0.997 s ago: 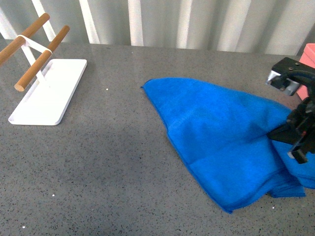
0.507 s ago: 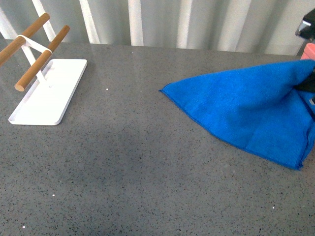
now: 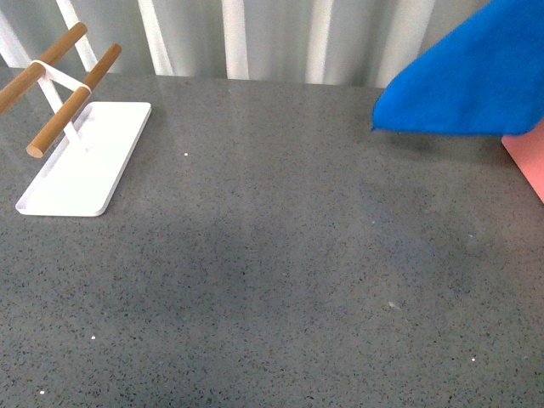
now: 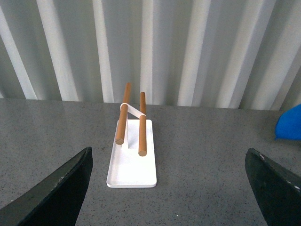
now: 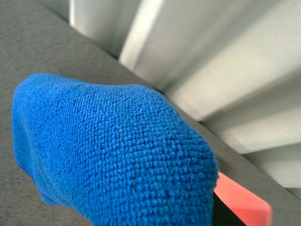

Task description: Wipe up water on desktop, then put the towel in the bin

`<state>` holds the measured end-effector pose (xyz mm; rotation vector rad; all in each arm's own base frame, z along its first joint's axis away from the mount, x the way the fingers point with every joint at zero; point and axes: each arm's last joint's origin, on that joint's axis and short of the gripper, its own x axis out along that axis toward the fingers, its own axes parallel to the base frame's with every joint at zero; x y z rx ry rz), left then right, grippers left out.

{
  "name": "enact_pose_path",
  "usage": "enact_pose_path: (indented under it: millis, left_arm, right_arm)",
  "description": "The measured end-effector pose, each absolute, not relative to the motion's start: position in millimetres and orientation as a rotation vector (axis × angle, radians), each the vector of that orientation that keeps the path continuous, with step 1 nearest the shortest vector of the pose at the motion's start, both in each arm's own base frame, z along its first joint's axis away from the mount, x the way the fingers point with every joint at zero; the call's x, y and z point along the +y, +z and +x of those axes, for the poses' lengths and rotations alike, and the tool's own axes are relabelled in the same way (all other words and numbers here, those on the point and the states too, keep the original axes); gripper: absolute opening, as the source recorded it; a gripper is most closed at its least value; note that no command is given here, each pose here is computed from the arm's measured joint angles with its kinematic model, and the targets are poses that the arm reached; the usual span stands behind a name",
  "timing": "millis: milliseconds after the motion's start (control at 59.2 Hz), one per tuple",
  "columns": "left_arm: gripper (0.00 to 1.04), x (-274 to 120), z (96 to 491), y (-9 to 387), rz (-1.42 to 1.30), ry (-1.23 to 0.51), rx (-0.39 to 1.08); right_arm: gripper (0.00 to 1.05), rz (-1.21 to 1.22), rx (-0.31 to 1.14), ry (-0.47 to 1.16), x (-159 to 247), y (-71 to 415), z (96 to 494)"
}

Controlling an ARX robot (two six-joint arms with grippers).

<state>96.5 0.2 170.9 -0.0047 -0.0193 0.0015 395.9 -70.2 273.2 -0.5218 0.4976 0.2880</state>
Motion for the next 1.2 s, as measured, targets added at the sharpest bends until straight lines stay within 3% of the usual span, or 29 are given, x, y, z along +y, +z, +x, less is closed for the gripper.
enact_pose_path:
  millis: [220, 456, 760, 1200]
  left_arm:
    - [0.98, 0.2, 96.5, 170.9, -0.005, 0.001, -0.019]
    - [0.98, 0.2, 96.5, 170.9, -0.005, 0.001, -0.019]
    - [0.98, 0.2, 96.5, 170.9, -0.005, 0.002, -0.019]
    - [0.98, 0.2, 96.5, 170.9, -0.005, 0.001, -0.019]
  right_arm:
    - [0.03, -0.473, 0.429, 0.105, -151.8, 325.1, 360.5]
    - [0.03, -0.399, 0.489, -0.023, -216.8, 315.2, 321.5]
    - [0.03, -0.331, 0.594, -0.053, -240.1, 269.3, 308.0]
    - [0.03, -0.205, 0.849, -0.064, -241.6, 174.8, 346.8]
